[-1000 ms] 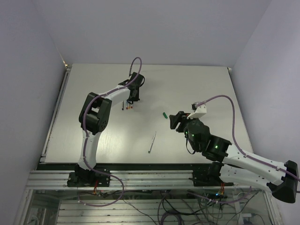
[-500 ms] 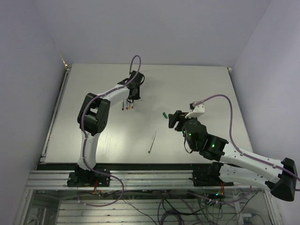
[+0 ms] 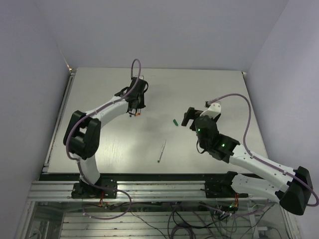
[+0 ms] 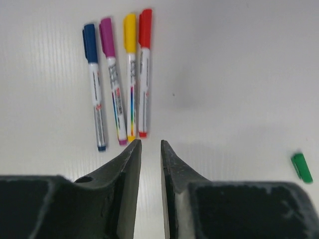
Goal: Insert the pens into the pen caps
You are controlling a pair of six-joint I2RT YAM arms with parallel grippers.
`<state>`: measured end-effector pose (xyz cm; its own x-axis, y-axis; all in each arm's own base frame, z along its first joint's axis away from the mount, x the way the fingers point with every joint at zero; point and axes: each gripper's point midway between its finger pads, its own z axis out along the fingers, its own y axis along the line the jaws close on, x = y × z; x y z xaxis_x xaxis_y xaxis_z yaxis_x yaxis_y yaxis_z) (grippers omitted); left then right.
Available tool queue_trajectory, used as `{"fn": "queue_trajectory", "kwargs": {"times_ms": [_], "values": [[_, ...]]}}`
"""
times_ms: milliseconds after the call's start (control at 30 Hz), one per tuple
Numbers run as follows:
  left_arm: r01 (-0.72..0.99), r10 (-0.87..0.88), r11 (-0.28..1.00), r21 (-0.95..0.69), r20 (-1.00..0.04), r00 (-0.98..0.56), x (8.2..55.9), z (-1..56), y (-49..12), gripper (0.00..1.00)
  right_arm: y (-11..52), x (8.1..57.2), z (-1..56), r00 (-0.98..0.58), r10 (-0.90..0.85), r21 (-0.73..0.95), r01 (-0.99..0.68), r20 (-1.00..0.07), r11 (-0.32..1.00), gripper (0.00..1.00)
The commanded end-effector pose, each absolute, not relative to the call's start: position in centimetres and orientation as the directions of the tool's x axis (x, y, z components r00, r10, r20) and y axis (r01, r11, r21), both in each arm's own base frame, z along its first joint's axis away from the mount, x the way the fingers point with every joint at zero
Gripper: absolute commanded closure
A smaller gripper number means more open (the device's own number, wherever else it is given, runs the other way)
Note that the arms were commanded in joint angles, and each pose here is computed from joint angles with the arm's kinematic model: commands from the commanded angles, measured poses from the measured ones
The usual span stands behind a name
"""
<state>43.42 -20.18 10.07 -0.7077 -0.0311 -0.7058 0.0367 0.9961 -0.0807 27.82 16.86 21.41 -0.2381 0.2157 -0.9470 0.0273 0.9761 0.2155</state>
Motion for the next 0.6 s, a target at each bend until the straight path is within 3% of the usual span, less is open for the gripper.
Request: {"fn": "queue_trajectory", "kwargs": {"times_ms": [0,300,567], "values": [[0.09,-0.039,0.987,-0.133,-0.743,-0.668,40.2,11.8,-22.0,0.68,15.0,29.8,20.7,-0.298,0.294,0.294,0.045,-0.908,0.955,0.13],[0.321,0.136,0.939,-0.121,-0.727,-0.673,29.8,9.5,-27.8,0.64,13.8,30.2,18.0,-0.354,0.313,0.302,0.087,-0.881,0.949,0.17],[0.413,0.212,0.9,-0.142,-0.686,-0.697,25.7,7.3,-30.6,0.54,14.2,29.9,17.7,-0.355,0.334,0.335,0.061,-0.873,0.94,0.17]]}}
